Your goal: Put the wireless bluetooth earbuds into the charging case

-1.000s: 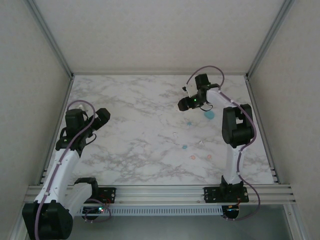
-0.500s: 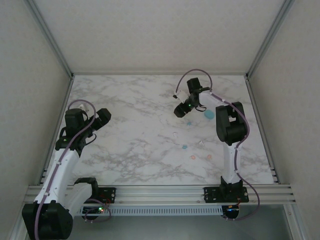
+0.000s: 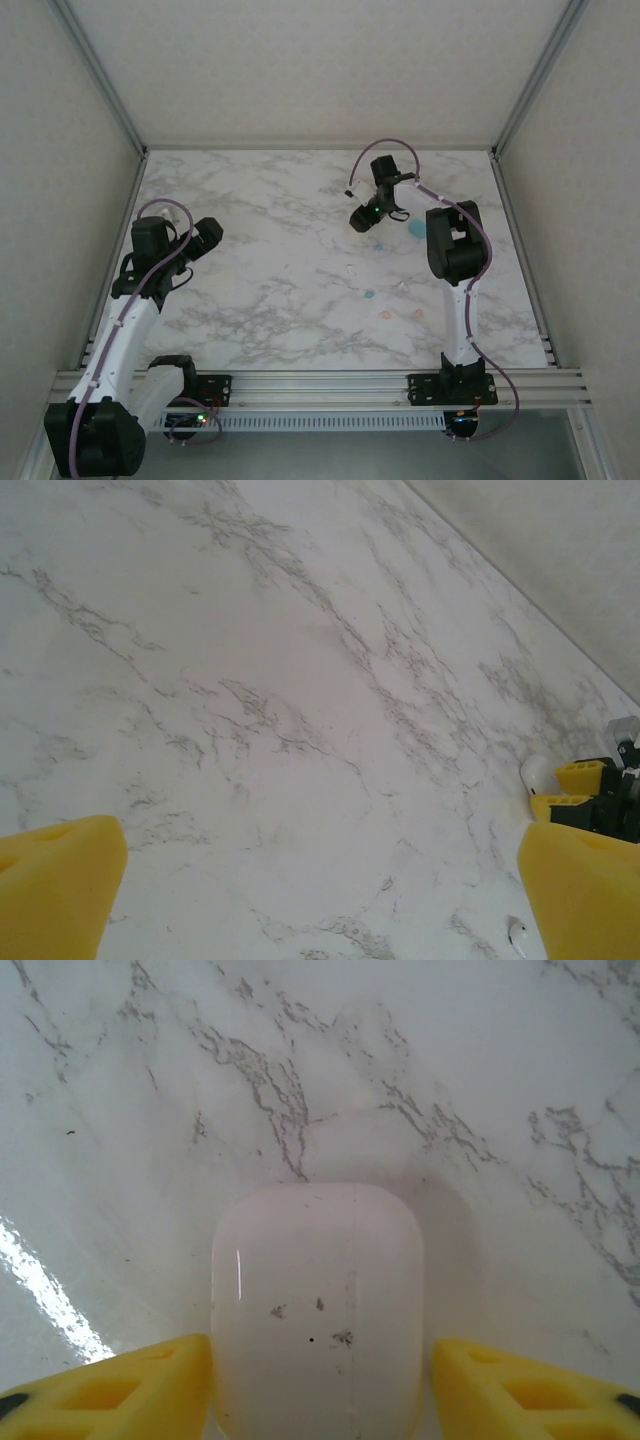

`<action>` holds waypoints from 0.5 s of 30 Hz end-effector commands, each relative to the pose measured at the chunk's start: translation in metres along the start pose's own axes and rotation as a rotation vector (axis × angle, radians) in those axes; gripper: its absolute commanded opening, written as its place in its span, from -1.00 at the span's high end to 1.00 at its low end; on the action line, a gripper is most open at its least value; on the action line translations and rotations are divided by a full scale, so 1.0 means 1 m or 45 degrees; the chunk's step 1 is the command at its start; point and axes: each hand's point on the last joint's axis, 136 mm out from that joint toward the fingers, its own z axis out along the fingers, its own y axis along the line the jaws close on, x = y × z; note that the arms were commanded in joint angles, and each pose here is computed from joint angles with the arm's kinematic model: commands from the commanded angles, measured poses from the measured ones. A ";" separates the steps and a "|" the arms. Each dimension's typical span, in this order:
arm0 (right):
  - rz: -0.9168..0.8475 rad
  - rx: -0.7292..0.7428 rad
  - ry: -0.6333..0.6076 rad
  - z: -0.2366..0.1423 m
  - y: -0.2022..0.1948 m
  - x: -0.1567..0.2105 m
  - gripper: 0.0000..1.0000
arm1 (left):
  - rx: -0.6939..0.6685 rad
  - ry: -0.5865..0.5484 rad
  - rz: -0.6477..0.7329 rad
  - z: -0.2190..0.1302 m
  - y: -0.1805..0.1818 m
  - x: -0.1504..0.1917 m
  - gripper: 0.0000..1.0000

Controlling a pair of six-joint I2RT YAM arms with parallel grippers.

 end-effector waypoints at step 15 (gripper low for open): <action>-0.286 0.043 -0.470 -0.119 0.118 -0.078 0.21 | 0.328 0.075 -0.056 -0.003 -0.069 -0.007 -0.94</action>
